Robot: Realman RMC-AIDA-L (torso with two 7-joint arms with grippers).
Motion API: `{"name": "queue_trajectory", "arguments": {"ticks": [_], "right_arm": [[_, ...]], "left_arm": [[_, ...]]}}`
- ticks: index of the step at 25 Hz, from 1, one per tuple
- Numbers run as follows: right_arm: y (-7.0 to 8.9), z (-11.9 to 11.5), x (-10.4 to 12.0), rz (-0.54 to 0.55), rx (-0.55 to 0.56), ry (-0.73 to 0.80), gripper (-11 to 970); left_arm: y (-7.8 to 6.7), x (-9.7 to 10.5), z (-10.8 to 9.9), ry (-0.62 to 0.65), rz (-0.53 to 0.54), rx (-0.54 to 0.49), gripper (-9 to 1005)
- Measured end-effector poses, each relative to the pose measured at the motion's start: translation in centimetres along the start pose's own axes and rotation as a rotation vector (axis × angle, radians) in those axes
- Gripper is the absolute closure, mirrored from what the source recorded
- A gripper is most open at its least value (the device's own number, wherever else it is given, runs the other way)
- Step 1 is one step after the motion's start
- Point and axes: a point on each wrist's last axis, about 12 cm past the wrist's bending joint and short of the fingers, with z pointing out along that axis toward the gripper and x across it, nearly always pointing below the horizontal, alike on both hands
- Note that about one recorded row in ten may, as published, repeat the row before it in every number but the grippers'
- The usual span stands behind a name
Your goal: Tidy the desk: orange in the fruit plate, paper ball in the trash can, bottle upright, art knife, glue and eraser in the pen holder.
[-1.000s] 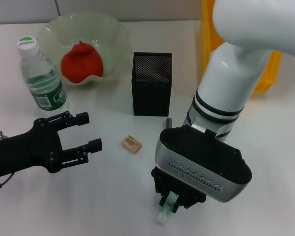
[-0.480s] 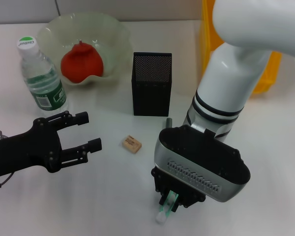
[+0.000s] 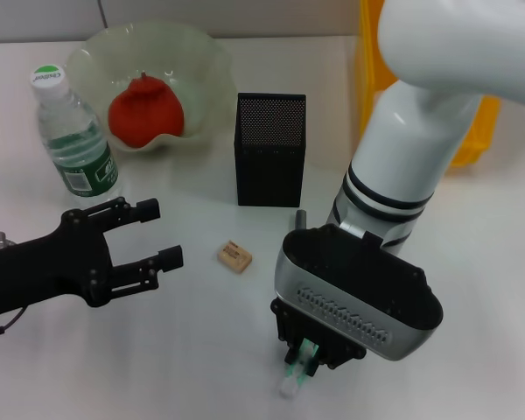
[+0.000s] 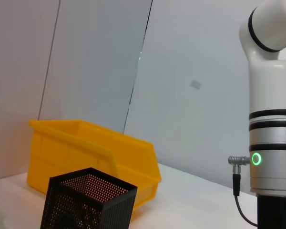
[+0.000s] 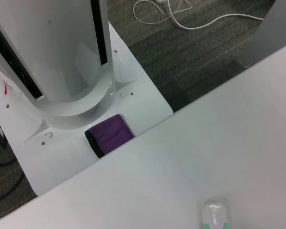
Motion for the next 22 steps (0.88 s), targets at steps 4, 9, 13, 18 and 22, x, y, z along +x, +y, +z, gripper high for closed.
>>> {"name": "queue_trajectory", "arguments": {"ticks": [4, 9, 13, 18, 22], "right_arm": [[0.07, 0.07, 0.03, 0.002, -0.001, -0.001, 757], [0.09, 0.08, 0.03, 0.01, 0.0, -0.001, 755], [0.07, 0.05, 0.0, 0.023, 0.002, -0.002, 750], [0.07, 0.04, -0.06, 0.025, -0.002, -0.001, 743], [0.11, 0.01, -0.11, 0.025, -0.007, -0.002, 711]], "left_arm": [[0.04, -0.07, 0.09, -0.001, 0.002, 0.002, 225], [0.07, -0.11, 0.12, -0.001, 0.004, 0.003, 225], [0.08, -0.12, 0.13, -0.002, 0.005, 0.003, 225], [0.07, -0.13, 0.09, -0.006, 0.005, 0.0, 225], [0.05, -0.11, 0.06, -0.006, 0.005, -0.001, 225]]}}
